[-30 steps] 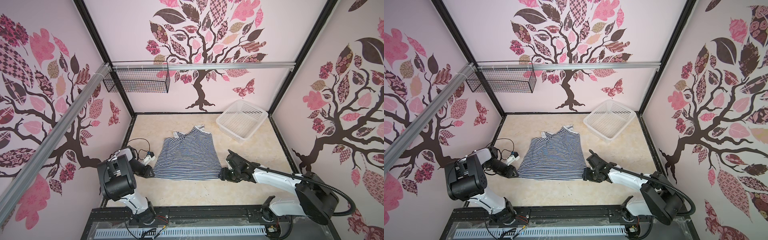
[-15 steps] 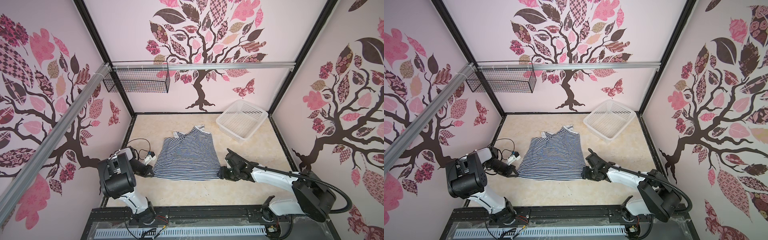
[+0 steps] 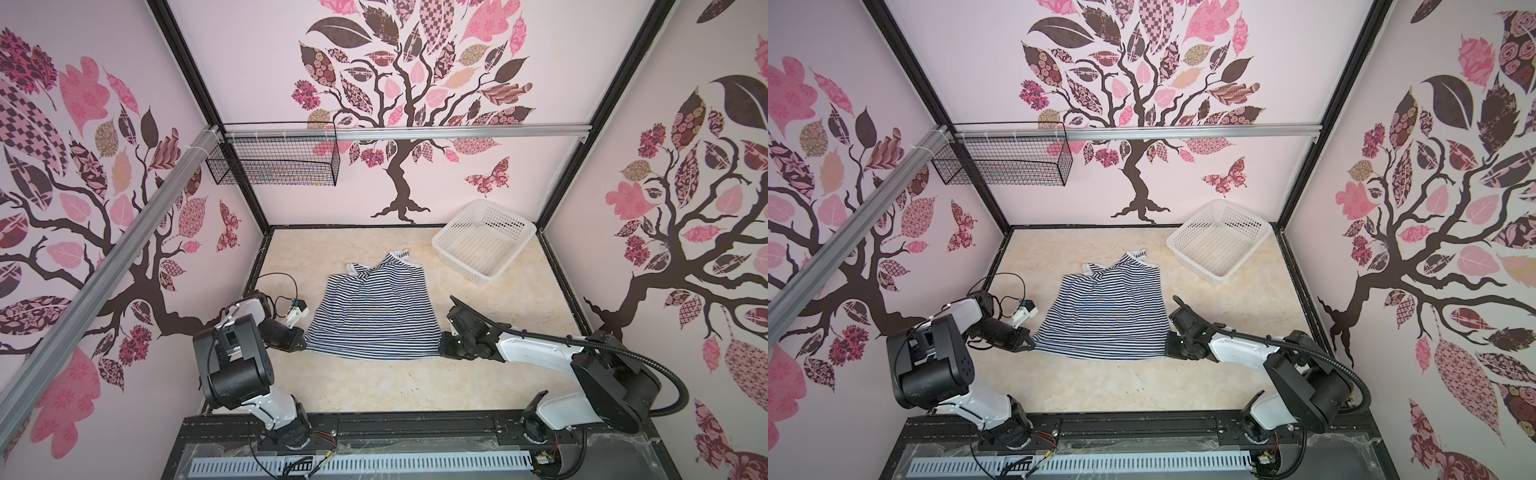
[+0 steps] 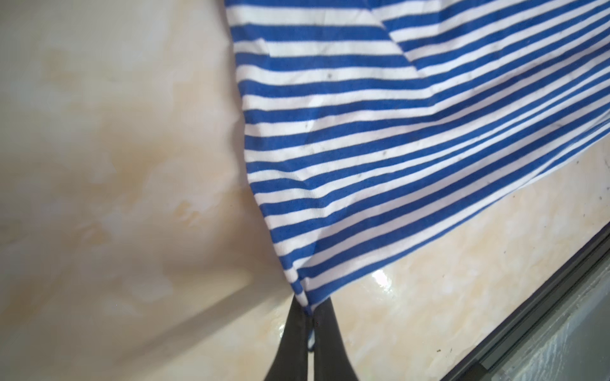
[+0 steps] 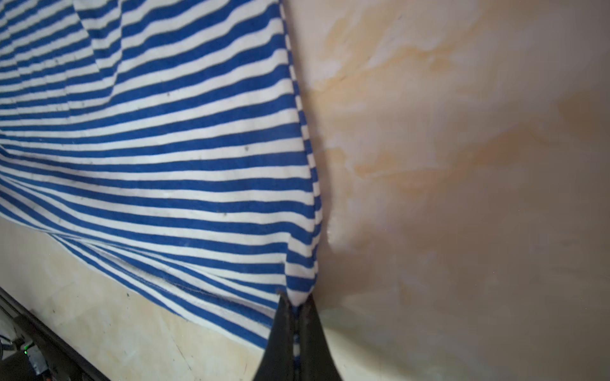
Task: Fold and stack the tank tops
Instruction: 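Grasp the near hem corners of the tank top with both grippers, then lift the hem corners with both grippers and raise the tank top upward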
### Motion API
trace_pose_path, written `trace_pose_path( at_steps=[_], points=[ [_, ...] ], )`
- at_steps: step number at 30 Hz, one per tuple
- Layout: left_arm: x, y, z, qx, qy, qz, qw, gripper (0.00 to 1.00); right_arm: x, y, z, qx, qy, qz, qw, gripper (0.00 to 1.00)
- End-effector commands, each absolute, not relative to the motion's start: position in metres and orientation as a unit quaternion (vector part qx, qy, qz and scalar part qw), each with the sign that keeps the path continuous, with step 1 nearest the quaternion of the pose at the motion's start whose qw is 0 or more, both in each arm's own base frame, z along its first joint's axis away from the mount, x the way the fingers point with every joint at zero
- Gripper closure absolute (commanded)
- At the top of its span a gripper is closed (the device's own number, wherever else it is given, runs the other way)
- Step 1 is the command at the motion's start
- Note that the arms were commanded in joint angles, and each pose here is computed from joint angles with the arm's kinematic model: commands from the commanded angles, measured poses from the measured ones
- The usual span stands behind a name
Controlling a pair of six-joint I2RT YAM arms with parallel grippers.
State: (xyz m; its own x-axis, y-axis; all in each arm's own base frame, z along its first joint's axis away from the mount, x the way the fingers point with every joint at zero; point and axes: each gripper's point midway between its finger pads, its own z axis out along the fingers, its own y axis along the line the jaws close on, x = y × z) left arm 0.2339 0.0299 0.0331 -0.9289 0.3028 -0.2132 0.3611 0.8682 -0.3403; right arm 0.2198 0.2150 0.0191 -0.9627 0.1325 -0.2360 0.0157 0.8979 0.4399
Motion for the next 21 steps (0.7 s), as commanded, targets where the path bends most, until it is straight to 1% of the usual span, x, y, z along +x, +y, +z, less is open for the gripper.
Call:
trace_pose_path(
  at_steps=[1, 4, 7, 12, 16, 21],
  points=[
    [0.241, 0.025, 0.056, 0.166, 0.959, -0.204, 0.103, 1.00, 0.226, 0.216, 0.045, 0.034, 0.961, 0.229, 0.148, 1.00],
    [0.248, 0.022, 0.084, 0.154, 0.957, -0.212, 0.124, 1.00, 0.244, 0.234, 0.086, 0.022, 0.947, 0.265, 0.182, 1.00],
    [0.253, 0.015, 0.123, 0.157, 0.949, -0.223, 0.155, 1.00, 0.262, 0.246, 0.131, 0.006, 0.938, 0.275, 0.211, 1.00],
    [0.265, 0.010, 0.193, 0.156, 0.937, -0.218, 0.223, 1.00, 0.289, 0.258, 0.226, -0.015, 0.907, 0.302, 0.291, 1.00],
    [0.276, 0.010, 0.247, 0.147, 0.926, -0.201, 0.282, 1.00, 0.299, 0.261, 0.306, -0.032, 0.879, 0.322, 0.351, 1.00],
    [0.281, 0.010, 0.328, 0.150, 0.902, -0.156, 0.372, 1.00, 0.295, 0.247, 0.399, -0.035, 0.839, 0.341, 0.423, 1.00]
  ],
)
